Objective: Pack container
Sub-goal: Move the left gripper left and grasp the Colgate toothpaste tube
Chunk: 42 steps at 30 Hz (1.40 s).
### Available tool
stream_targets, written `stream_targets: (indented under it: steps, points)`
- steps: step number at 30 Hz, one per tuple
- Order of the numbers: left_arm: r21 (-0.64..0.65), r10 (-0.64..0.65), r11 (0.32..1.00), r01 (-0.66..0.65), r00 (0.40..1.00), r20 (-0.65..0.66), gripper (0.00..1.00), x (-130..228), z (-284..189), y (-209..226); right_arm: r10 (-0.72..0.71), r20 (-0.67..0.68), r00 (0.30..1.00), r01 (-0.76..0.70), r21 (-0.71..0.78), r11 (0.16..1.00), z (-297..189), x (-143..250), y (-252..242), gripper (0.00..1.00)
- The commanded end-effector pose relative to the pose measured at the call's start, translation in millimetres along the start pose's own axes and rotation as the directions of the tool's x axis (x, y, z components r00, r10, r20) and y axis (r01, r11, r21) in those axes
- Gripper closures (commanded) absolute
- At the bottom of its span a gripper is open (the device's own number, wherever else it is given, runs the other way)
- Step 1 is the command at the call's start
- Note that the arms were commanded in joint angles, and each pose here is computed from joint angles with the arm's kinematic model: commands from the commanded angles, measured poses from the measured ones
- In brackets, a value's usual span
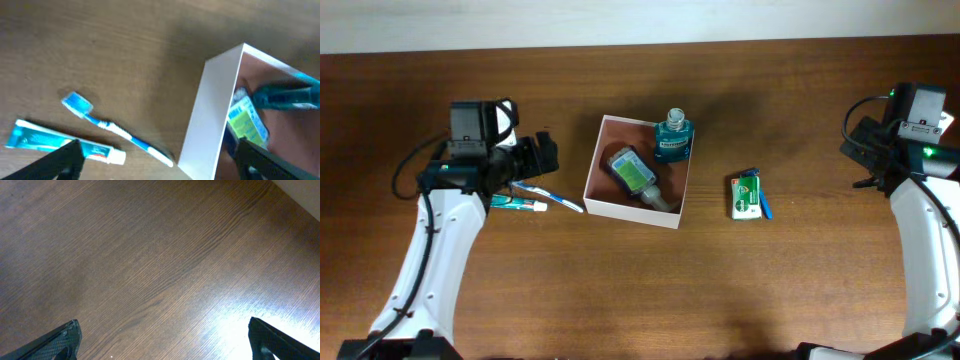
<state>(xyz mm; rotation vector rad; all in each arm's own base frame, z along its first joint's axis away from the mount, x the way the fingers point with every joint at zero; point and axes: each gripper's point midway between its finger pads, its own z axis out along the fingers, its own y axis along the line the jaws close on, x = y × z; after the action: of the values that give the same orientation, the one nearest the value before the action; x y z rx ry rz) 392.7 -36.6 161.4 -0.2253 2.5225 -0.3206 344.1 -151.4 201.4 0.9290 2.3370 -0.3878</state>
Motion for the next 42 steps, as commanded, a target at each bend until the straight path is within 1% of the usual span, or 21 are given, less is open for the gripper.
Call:
stream_targets:
  steps: [1, 2, 3, 4, 5, 7, 10, 12, 16, 19, 23, 25, 27, 32, 33, 34, 35, 39, 40, 42]
  points:
    - [-0.076, -0.115, 0.991, 0.113, 0.993, -0.016, 0.30, 12, -2, 15, 0.024, 0.031, 0.999, -0.023, -0.009, 1.000, -10, -8, -3, 0.01]
    - [-0.132, -0.192, 0.973, 0.189, 0.981, -0.006, 0.32, 15, -2, 25, 0.023, 0.031, 0.999, -0.023, -0.009, 1.000, -10, -8, -3, 0.01]
    - [-0.194, -0.284, 0.940, 0.280, 0.959, 0.012, 0.34, 21, -3, 36, 0.024, 0.031, 0.999, -0.023, -0.009, 1.000, -10, -8, -3, 0.01]
    - [-0.258, -0.385, 0.887, 0.382, 0.922, 0.042, 0.34, 29, -3, 49, 0.023, 0.031, 0.999, -0.023, -0.009, 1.000, -10, -8, -3, 0.01]
    - [-0.287, -0.427, 0.858, 0.426, 0.902, 0.061, 0.33, 33, -3, 56, 0.024, 0.031, 0.999, -0.023, -0.009, 1.000, -10, -8, -3, 0.01]
    - [-0.330, -0.504, 0.799, 0.502, 0.859, 0.088, 0.26, 46, 1, 66, 0.023, 0.031, 0.999, -0.023, -0.009, 1.000, -10, -8, -3, 0.01]
    - [-0.348, -0.586, 0.740, 0.576, 0.806, 0.088, 0.26, 68, 13, 73, 0.023, 0.031, 0.999, -0.023, -0.009, 1.000, -10, -8, -3, 0.01]
    - [-0.347, -0.598, 0.736, 0.582, 0.798, 0.071, 0.29, 77, 22, 74, 0.024, 0.031, 0.999, -0.023, -0.009, 1.000, -10, -8, -3, 0.01]
    - [-0.357, -0.605, 0.734, 0.578, 0.795, 0.045, 0.30, 91, 41, 79, 0.024, 0.031, 0.999, -0.023, -0.009, 1.000, -10, -8, -3, 0.01]
    - [-0.376, -0.634, 0.707, 0.599, 0.772, 0.038, 0.30, 98, 54, 82, 0.024, 0.031, 0.999, -0.023, -0.009, 1.000, -10, -8, -3, 0.01]
    - [-0.345, -0.649, 0.715, 0.609, 0.761, -0.001, 0.31, 100, 76, 77, 0.024, 0.031, 0.999, -0.023, -0.009, 1.000, -10, -8, -3, 0.01]
    - [-0.332, -0.659, 0.715, 0.615, 0.752, -0.028, 0.35, 104, 84, 74, 0.024, 0.031, 0.999, -0.023, -0.009, 1.000, -10, -8, -3, 0.01]
    - [-0.347, -0.677, 0.699, 0.625, 0.735, -0.038, 0.40, 110, 91, 75, 0.024, 0.031, 0.999, -0.023, -0.009, 1.000, -10, -8, -3, 0.01]
    - [-0.380, -0.684, 0.689, 0.617, 0.727, -0.061, 0.48, 122, 102, 80, 0.023, 0.031, 0.999, -0.023, -0.009, 1.000, -10, -8, -3, 0.01]
    - [-0.383, -0.685, 0.688, 0.616, 0.726, -0.063, 0.50, 123, 103, 81, 0.024, 0.031, 0.999, -0.023, -0.009, 1.000, -10, -8, -3, 0.01]
    - [-0.390, -0.686, 0.687, 0.614, 0.724, -0.068, 0.58, 125, 104, 82, 0.023, 0.031, 0.999, -0.023, -0.009, 1.000, -10, -8, -3, 0.01]
    - [-0.391, -0.686, 0.686, 0.613, 0.724, -0.068, 0.62, 126, 105, 82, 0.024, 0.031, 0.999, -0.023, -0.009, 1.000, -10, -8, -3, 0.01]
    - [-0.385, -0.691, 0.682, 0.621, 0.720, -0.063, 0.75, 122, 104, 84, 0.024, 0.031, 0.999, -0.023, -0.009, 1.000, -10, -8, -3, 0.01]
    - [-0.381, -0.688, 0.687, 0.619, 0.722, -0.068, 0.78, 121, 102, 84, 0.024, 0.031, 0.999, -0.023, -0.009, 1.000, -10, -8, -3, 0.01]
    - [-0.380, -0.677, 0.697, 0.608, 0.733, -0.070, 0.78, 119, 94, 87, 0.023, 0.031, 0.999, -0.023, -0.009, 1.000, -10, -8, -3, 0.01]
